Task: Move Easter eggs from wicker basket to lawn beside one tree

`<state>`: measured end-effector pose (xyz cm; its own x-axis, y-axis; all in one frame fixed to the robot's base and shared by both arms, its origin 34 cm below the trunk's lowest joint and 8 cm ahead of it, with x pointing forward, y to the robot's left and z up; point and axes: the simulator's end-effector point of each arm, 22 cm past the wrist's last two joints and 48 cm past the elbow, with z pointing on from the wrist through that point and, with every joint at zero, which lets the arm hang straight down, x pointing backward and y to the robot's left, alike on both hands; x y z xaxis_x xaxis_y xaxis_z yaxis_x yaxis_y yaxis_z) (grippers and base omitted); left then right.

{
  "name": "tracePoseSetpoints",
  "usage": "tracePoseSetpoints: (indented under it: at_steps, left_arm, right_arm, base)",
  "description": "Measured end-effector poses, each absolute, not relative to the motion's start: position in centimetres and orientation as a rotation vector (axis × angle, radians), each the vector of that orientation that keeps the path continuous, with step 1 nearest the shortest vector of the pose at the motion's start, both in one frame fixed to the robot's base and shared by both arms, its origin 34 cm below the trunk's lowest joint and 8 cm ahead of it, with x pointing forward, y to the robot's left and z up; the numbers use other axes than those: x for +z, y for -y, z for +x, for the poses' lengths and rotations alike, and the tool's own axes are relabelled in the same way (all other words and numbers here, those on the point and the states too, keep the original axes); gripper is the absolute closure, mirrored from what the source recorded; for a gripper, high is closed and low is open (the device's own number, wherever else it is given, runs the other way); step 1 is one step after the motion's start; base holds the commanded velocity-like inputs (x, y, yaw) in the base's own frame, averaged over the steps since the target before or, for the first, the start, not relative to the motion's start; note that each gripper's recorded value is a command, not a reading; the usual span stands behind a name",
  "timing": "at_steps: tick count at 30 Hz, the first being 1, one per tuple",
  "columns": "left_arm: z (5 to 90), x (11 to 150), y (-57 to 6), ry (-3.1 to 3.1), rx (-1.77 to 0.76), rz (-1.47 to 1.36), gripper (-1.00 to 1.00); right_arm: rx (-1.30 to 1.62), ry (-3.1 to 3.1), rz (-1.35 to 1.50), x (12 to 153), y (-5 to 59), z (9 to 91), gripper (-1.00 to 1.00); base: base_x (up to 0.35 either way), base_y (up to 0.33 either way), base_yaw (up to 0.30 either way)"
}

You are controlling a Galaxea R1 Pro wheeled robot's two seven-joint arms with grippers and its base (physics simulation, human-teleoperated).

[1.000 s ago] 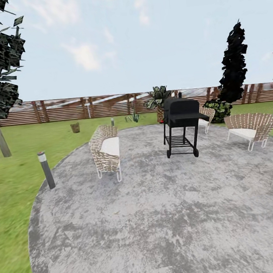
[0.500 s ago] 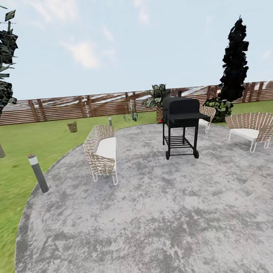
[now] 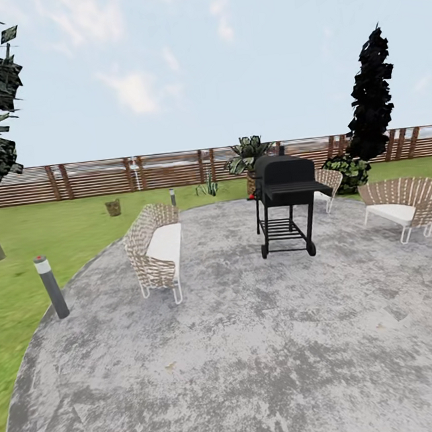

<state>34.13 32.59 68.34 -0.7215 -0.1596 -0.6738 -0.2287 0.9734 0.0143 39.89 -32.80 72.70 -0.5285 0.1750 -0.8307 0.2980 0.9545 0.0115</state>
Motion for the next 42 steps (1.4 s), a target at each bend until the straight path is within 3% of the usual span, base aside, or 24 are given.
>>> tracePoseSetpoints:
  at_steps: [9, 17, 42]
  left_arm:
    - [34.14, 68.35, -32.62, -2.39, 0.125, -0.27, -1.0]
    - [34.12, 68.33, -32.54, -2.391, 0.124, -0.271, -1.0]
    - [34.13, 68.33, -32.53, -2.391, 0.123, -0.27, -1.0]
  right_arm:
    - [-0.163, -2.139, 0.336, 72.71, 32.84, 39.89, -1.0]
    - [-0.164, -2.14, 0.34, 72.68, 32.88, 39.86, -1.0]
    - [-0.167, -2.136, 0.34, 72.75, 33.04, 39.89, -1.0]
  base:
    - [0.32, -0.003, 0.014]
    - [0.321, -0.036, 0.223]
    - [0.304, -0.19, 0.035]
